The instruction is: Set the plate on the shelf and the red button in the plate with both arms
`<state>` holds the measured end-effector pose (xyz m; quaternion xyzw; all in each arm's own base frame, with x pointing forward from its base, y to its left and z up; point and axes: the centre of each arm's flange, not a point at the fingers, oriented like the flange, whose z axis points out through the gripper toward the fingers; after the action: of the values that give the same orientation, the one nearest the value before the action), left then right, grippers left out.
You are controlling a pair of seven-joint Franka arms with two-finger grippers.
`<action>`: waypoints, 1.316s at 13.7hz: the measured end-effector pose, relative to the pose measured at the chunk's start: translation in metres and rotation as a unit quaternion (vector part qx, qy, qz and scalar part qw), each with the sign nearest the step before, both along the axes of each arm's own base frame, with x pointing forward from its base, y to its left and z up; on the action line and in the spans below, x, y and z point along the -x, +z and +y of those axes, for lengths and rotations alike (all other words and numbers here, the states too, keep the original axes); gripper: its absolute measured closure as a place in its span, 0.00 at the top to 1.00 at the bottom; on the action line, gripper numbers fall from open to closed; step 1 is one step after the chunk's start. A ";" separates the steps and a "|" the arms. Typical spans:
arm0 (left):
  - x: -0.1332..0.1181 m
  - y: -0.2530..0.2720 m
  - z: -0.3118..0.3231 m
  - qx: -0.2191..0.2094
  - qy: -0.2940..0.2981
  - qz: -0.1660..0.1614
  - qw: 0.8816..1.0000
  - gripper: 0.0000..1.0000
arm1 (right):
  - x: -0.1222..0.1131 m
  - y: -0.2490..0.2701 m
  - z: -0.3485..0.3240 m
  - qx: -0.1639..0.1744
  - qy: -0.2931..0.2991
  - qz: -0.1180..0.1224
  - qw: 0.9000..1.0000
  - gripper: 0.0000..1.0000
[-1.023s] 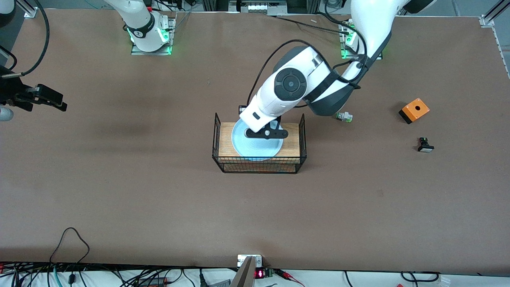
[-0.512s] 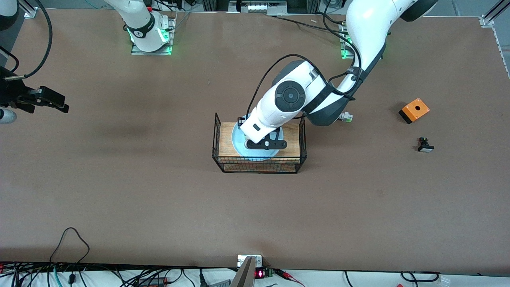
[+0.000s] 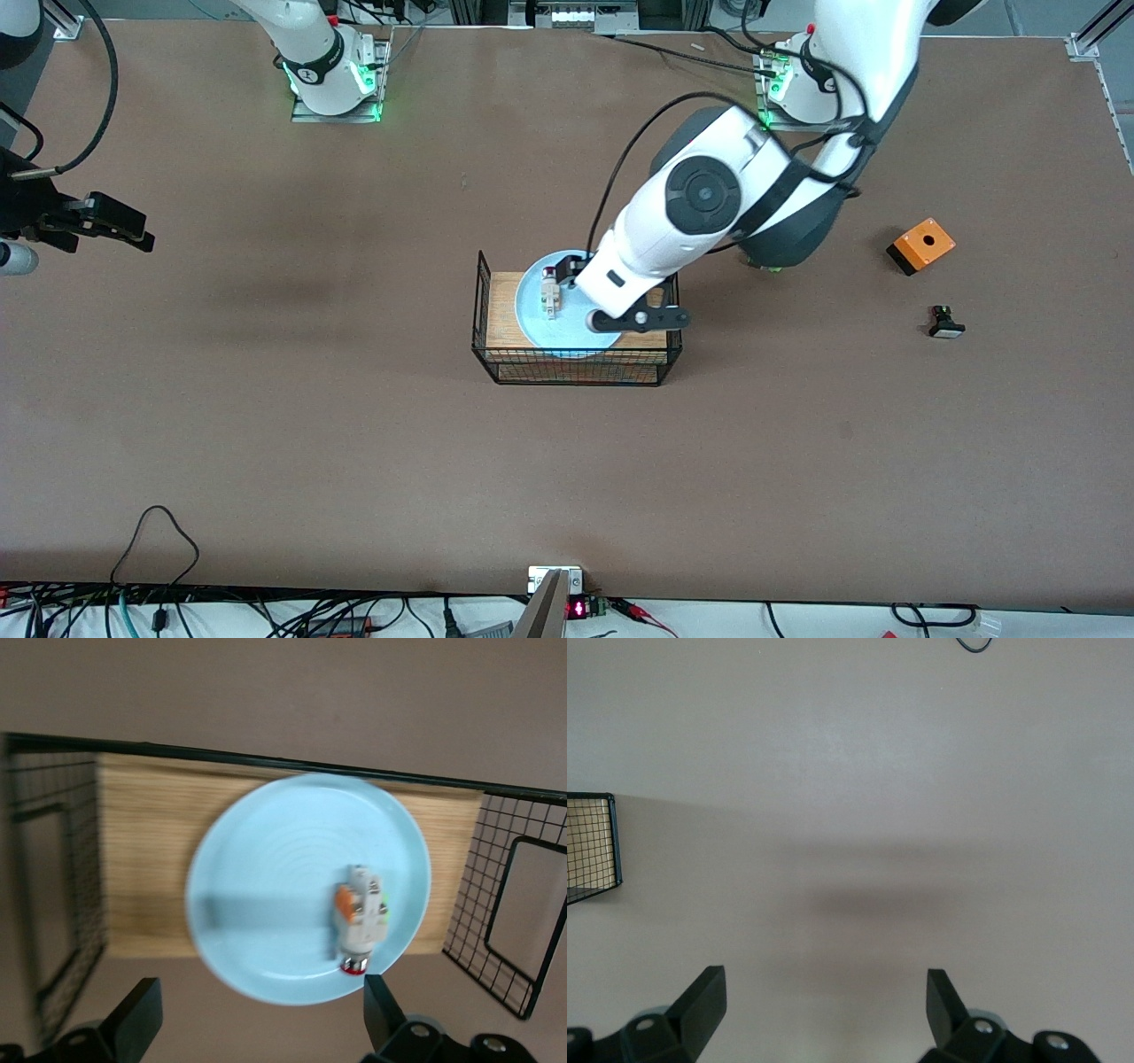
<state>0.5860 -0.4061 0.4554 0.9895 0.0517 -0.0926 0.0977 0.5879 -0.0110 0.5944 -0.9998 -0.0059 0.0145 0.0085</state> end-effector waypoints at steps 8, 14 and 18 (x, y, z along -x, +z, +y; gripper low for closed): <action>-0.004 0.082 0.124 -0.084 -0.149 -0.005 0.985 1.00 | 0.012 -0.008 -0.002 0.007 0.003 0.051 0.999 1.00; 0.006 0.154 0.236 -0.101 -0.197 -0.050 0.974 1.00 | 0.018 -0.011 -0.002 0.013 0.005 0.075 0.997 1.00; 0.022 0.153 0.330 -0.089 -0.145 -0.103 0.980 1.00 | 0.020 -0.012 -0.001 0.016 0.008 0.085 0.996 1.00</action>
<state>0.5641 -0.0761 0.6087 0.9955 -0.0951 0.0011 -0.0001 0.5682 -0.0116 0.5825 -0.9950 -0.0126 0.0993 -0.0067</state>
